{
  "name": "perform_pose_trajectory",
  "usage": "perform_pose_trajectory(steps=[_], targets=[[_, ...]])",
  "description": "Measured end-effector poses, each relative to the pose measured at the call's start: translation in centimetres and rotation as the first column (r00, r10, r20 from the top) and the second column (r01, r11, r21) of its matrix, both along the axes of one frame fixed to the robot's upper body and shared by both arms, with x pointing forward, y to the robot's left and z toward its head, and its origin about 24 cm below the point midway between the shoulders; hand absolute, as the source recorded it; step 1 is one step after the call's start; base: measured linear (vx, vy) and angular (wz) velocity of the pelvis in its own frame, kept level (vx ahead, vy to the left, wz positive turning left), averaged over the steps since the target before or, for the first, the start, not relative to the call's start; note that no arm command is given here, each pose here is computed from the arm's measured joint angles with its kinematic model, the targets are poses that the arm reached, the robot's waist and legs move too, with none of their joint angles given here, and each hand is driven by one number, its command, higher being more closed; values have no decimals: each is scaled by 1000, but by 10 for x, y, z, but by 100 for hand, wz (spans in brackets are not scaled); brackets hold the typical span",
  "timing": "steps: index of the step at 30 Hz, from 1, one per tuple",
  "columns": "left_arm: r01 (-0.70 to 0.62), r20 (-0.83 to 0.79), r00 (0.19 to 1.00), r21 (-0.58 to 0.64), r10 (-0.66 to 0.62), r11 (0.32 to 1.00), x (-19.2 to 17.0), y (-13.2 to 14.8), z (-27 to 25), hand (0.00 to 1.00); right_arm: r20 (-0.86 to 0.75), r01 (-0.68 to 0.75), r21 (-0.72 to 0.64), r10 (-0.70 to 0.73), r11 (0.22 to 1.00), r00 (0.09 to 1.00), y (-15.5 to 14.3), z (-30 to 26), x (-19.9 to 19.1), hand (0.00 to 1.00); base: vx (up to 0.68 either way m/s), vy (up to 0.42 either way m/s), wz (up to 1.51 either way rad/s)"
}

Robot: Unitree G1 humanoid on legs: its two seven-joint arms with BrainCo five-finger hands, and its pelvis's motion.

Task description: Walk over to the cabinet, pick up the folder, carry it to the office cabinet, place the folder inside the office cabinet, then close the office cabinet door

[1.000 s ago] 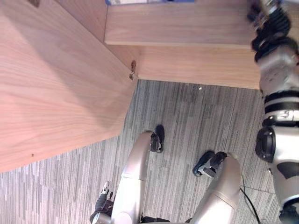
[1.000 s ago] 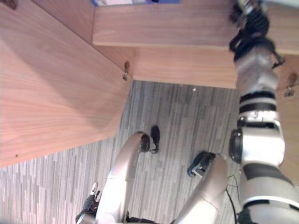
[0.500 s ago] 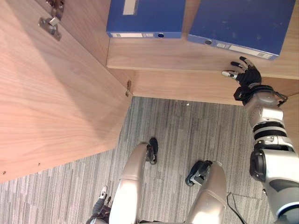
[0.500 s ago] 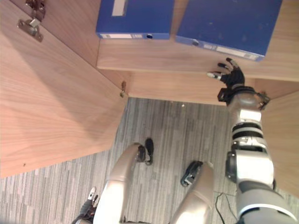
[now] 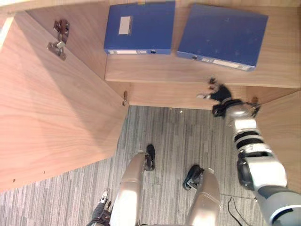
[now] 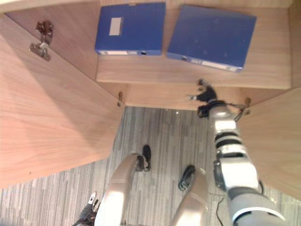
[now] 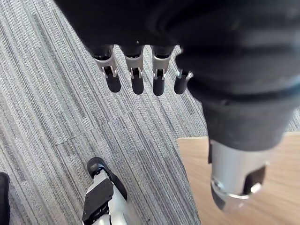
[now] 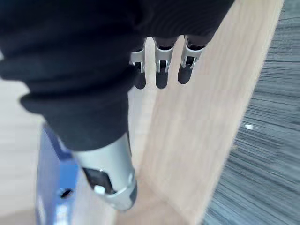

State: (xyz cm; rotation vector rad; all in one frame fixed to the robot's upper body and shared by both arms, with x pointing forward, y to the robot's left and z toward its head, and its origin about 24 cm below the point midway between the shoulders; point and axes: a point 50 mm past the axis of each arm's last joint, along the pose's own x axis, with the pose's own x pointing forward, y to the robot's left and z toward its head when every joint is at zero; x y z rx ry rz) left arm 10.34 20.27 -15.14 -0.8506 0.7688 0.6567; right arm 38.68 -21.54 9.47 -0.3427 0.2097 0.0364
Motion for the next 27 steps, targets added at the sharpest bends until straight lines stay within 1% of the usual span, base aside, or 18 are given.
perform_pose_trajectory(steps=[1, 2, 3, 4, 6, 7, 9, 10, 11, 12, 14, 16, 17, 18, 19, 21, 24, 27], targets=[[-2, 1, 1000, 3, 2, 1000, 0, 1, 0, 0, -44, -26, -15, 25, 1000, 999, 8, -16, -5, 0, 65, -25, -27], [-9, 0, 1000, 9, 9, 1000, -1, 2, 0, 0, -138, -83, -27, 79, 996, 987, 27, -51, -20, 0, 78, -39, -29], [-7, -3, 1000, 17, 7, 1000, -2, 3, 0, 0, -230, -125, 6, 123, 992, 965, 47, -85, -39, 0, 87, -43, -27], [-7, -3, 1000, 19, 7, 1000, -2, 3, 0, 0, -276, -137, 30, 140, 990, 951, 55, -102, -50, 0, 105, -56, -26], [-25, -8, 1000, 30, 25, 999, -4, 6, 0, 0, -462, -105, 153, 165, 983, 871, 79, -162, -101, 0, 149, -62, -16], [-32, -11, 999, 33, 33, 999, -6, 7, 0, 0, -501, -59, 204, 156, 977, 851, 83, -174, -114, 0, 168, -73, 0], [-66, -20, 998, 40, 67, 997, -10, 11, -1, 0, -600, 164, 349, 86, 923, 795, 88, -205, -155, 0, 191, -117, 7], [-112, -31, 993, 42, 113, 993, -15, 13, -2, 0, -662, 348, 400, 5, 848, 749, 86, -221, -181, 0, 184, -127, -1], [-130, -37, 991, 42, 132, 991, -17, 14, -3, 0, -691, 413, 404, -25, 816, 723, 84, -228, -194, 0, 188, -118, -12], [-171, -65, 983, 35, 173, 985, -25, 13, -6, 0, -731, 515, 399, -76, 759, 679, 80, -238, -215, 0, 141, -66, -21], [-207, -95, 973, 42, 210, 977, -32, 12, -8, 0, -774, 620, 374, -136, 690, 618, 73, -248, -239, 0, 145, -58, -29], [-218, -116, 968, 52, 222, 975, -36, 11, -9, 0, -789, 678, 358, -180, 642, 587, 66, -252, -252, 0, 125, -36, -33], [-210, -133, 967, 65, 217, 975, -38, 10, -10, 0, -800, 721, 345, -213, 602, 561, 60, -254, -259, 0, 109, -22, -28], [-197, -141, 968, 75, 206, 978, -39, 10, -10, 0, -804, 740, 342, -228, 579, 549, 59, -255, -262, 0, 93, -18, -24], [-159, -161, 972, 102, 174, 982, -39, 10, -10, 0, -810, 785, 341, -261, 517, 524, 56, -256, -266, 0, 61, -13, -10], [-140, -171, 972, 116, 158, 983, -36, 10, -10, 0, -815, 819, 332, -294, 468, 498, 52, -257, -271, 0, 45, -8, 2], [-118, -193, 971, 135, 143, 984, -34, 10, -9, 0, -826, 846, 308, -319, 434, 464, 49, -259, -278, 0, 0, -6, 13], [-105, -202, 970, 142, 133, 984, -34, 9, -10, 0, -828, 856, 301, -329, 421, 453, 48, -259, -277, 0, -42, -29, 16]])
